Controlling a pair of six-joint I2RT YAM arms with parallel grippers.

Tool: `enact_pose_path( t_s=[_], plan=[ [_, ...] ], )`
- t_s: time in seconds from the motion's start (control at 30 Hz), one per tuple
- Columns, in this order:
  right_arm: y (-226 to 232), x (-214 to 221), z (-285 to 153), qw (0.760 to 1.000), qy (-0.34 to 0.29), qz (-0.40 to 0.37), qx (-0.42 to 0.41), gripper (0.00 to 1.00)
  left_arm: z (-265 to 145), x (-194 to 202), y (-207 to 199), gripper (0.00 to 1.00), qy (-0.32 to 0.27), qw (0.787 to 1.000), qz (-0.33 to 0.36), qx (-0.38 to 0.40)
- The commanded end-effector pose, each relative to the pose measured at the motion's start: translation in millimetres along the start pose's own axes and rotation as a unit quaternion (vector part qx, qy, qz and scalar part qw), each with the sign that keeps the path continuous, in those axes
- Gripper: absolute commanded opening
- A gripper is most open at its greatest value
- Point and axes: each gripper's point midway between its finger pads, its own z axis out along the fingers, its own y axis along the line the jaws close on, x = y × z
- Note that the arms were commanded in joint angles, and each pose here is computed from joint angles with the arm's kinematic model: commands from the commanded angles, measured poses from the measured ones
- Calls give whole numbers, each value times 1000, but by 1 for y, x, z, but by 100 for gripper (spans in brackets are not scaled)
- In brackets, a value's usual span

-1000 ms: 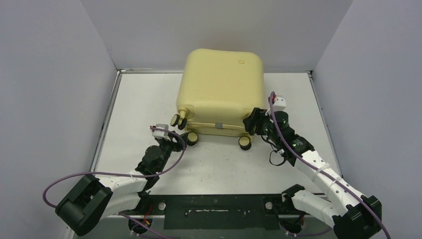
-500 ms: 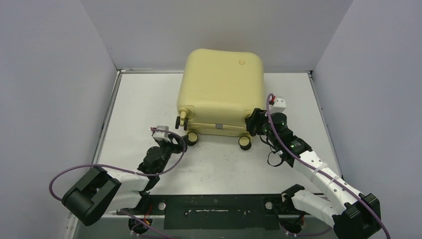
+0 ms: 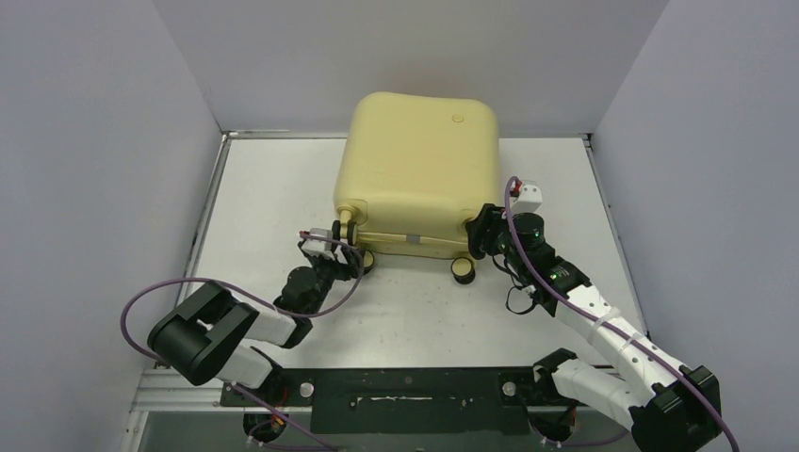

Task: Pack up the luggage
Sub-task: Zip the luggage at the center of the board.

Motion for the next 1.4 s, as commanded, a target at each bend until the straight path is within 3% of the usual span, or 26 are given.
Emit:
enact_pose_path(
  t_s=[0.0,0.13,0.6,0.8,1.03,1.37],
  plan=[
    [23,-37,1,996,-68,32,-41,0,15,-34,-7,74,-61,998,6,6],
    [23,-35,1,996,-66,34,-43,0,23,-36,-9,69,-62,998,18,7],
    [26,-33,3,996,-60,35,-48,0,37,-31,-16,29,-42,998,48,16],
    [26,-32,4,997,-59,35,-47,0,35,-31,-12,0,-41,998,55,10],
    [25,-29,7,997,-54,37,-45,0,30,-28,-22,0,-36,995,77,41],
    [26,-27,10,997,-49,42,-44,0,17,-17,-72,0,-20,985,130,114]
  ],
)
